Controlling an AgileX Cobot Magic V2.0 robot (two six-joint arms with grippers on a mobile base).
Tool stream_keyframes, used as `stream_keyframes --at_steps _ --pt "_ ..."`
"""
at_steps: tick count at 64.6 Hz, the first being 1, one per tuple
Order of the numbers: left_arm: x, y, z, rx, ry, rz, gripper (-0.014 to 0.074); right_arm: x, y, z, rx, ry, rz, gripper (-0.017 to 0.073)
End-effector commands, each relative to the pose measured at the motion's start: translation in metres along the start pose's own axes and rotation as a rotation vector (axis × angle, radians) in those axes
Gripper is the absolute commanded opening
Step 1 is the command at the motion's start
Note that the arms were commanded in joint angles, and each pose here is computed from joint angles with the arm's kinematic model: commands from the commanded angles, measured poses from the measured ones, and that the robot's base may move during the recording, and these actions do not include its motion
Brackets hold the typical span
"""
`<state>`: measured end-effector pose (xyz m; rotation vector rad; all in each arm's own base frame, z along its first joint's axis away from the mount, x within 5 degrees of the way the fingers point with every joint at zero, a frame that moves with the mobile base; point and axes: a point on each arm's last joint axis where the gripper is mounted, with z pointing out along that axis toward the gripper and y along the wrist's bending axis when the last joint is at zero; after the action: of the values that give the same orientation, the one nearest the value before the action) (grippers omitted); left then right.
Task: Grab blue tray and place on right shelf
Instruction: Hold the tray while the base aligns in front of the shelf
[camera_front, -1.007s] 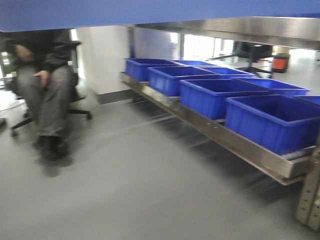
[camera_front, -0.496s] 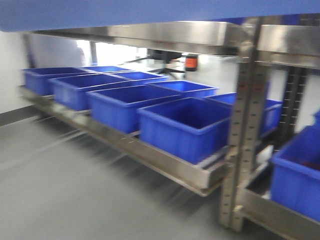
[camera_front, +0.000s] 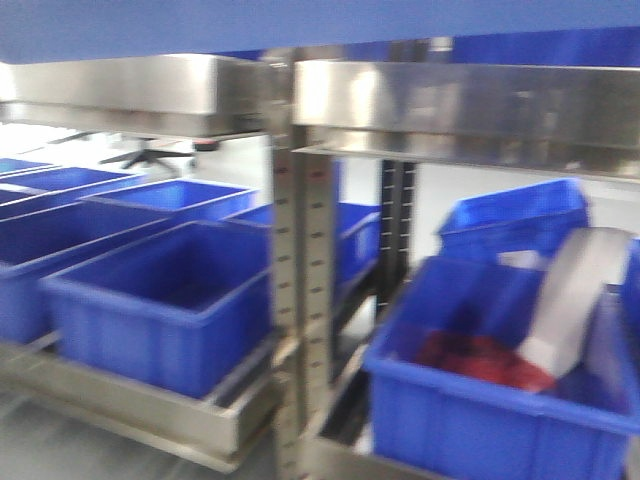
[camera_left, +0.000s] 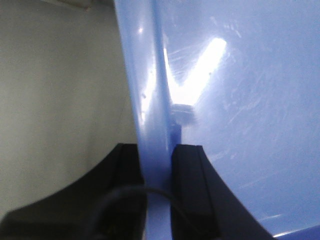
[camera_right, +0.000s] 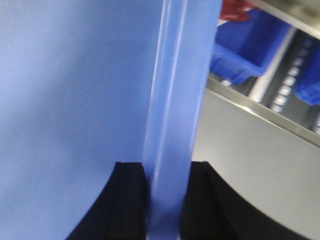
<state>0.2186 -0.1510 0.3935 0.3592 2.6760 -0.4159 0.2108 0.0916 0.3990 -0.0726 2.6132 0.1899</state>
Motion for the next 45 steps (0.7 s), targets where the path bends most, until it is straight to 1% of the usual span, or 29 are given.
stream_keyframes --at_steps 1,45 --pt "0.0053 -0.0086 -0.0199 0.059 -0.016 0.044 -0.0048 -0.0067 0.0013 -0.0150 -0.037 -0.106 -0.021 0.0057" --pt "0.0053 -0.0086 -0.0199 0.059 -0.016 0.044 -0.0048 -0.0067 0.0013 -0.0150 -0.037 -0.106 -0.021 0.0057"
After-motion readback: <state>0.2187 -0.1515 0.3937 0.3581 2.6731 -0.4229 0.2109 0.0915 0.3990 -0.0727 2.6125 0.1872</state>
